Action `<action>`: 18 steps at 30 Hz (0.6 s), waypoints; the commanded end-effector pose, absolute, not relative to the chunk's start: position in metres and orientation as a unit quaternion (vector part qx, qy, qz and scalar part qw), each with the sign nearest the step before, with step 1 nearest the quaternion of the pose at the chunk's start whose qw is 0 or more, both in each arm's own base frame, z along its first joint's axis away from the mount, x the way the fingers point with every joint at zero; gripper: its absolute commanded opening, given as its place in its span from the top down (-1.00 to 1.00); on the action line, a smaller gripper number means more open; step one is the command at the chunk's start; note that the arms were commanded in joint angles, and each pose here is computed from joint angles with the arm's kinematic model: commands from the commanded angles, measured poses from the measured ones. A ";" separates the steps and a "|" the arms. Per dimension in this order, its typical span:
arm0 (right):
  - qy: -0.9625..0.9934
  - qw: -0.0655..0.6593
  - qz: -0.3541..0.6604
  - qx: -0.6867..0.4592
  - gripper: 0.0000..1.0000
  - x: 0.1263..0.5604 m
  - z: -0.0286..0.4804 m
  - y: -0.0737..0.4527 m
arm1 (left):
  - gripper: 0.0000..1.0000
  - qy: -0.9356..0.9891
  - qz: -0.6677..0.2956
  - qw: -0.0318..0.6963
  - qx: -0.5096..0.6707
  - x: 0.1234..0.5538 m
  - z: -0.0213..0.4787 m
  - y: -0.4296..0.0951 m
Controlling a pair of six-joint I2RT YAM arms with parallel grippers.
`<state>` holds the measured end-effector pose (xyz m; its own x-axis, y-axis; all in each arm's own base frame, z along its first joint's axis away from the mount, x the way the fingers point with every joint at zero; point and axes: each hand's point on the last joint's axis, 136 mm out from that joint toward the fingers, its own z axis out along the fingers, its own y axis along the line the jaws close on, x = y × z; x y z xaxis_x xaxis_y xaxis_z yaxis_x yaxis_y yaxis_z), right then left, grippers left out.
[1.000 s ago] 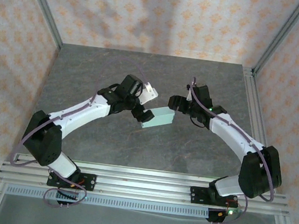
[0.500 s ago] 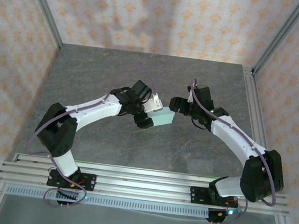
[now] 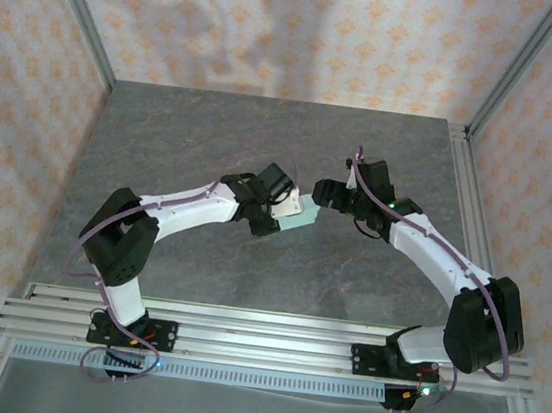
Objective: Fold the paper box
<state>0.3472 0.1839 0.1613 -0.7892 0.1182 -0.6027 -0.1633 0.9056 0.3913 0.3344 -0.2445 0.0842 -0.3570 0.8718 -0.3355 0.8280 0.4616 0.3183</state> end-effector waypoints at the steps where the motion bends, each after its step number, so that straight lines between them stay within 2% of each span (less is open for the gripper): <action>1: 0.922 0.330 0.200 -0.005 -0.65 0.343 0.161 0.174 | -0.13 0.812 0.127 0.275 0.499 0.349 0.102 -0.225; 5: 0.924 0.330 0.196 0.000 -0.64 0.343 0.155 0.172 | -0.11 0.788 0.212 0.329 0.476 0.364 0.122 -0.215; 9: 0.924 0.324 0.204 0.004 -0.64 0.345 0.150 0.175 | -0.18 0.773 0.252 0.328 0.480 0.366 0.119 -0.212; 14: 0.922 0.330 0.201 0.011 -0.64 0.344 0.147 0.171 | -0.55 0.782 0.229 0.303 0.494 0.356 0.103 -0.217; 18: 0.924 0.330 0.193 0.011 -0.64 0.340 0.148 0.167 | -0.67 0.796 0.151 0.304 0.502 0.336 0.101 -0.231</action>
<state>0.3382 0.1761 0.1413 -0.8056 0.1261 -0.5788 -0.1286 0.9165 0.3787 0.3505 -0.2214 0.0967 -0.3210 0.9089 -0.2664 0.6694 0.4166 0.6151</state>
